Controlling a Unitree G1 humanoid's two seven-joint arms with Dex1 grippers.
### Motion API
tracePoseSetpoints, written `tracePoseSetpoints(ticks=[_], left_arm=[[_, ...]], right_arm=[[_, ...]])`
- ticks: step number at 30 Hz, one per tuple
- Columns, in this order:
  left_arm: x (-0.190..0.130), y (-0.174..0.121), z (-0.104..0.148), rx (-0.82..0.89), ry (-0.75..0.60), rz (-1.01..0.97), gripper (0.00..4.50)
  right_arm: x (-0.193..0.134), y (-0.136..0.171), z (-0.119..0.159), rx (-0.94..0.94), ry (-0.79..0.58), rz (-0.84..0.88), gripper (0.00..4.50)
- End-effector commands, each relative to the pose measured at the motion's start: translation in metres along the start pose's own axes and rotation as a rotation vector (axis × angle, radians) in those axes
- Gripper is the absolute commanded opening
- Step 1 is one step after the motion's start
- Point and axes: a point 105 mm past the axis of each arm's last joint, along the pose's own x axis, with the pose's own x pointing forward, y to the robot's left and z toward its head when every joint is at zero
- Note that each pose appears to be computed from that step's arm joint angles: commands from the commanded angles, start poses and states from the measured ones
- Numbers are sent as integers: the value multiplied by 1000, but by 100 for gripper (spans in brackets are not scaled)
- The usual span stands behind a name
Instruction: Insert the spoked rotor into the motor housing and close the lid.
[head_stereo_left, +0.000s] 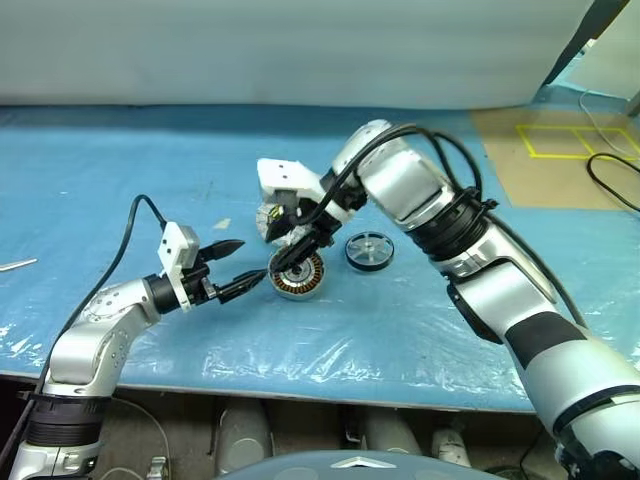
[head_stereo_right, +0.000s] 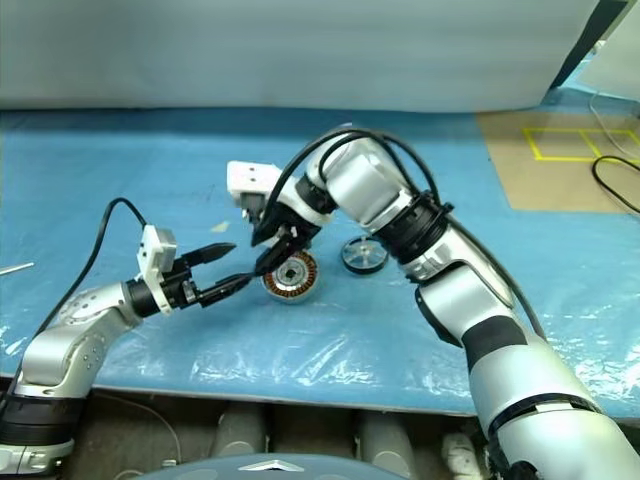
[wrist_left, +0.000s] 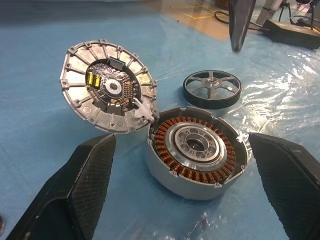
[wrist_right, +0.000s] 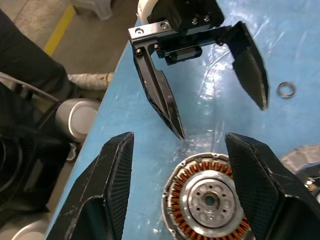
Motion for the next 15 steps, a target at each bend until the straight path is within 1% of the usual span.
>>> tracePoseSetpoints(ticks=[1, 2, 5, 7, 10, 12, 15], left_arm=[[-15, 14, 24, 90, -45, 53, 450], [-18, 17, 26, 89, -42, 65, 450], [-24, 25, 31, 99, -44, 99, 450], [-27, 29, 30, 111, -44, 124, 450], [-30, 52, 24, 175, -47, 251, 450], [-29, 63, 22, 190, -59, 303, 450], [-30, 82, 19, 181, -81, 395, 450]], right_arm=[[-25, -6, -11, -73, -109, -122, 305], [-30, -7, -20, -85, -116, -163, 305], [-57, -16, -43, 156, -296, -320, 305], [-64, -9, -63, 249, -354, -400, 305], [-59, 4, -86, 400, -423, -498, 305], [-53, 11, -95, 471, -444, -554, 305], [-45, 15, -102, 528, -454, -615, 305]])
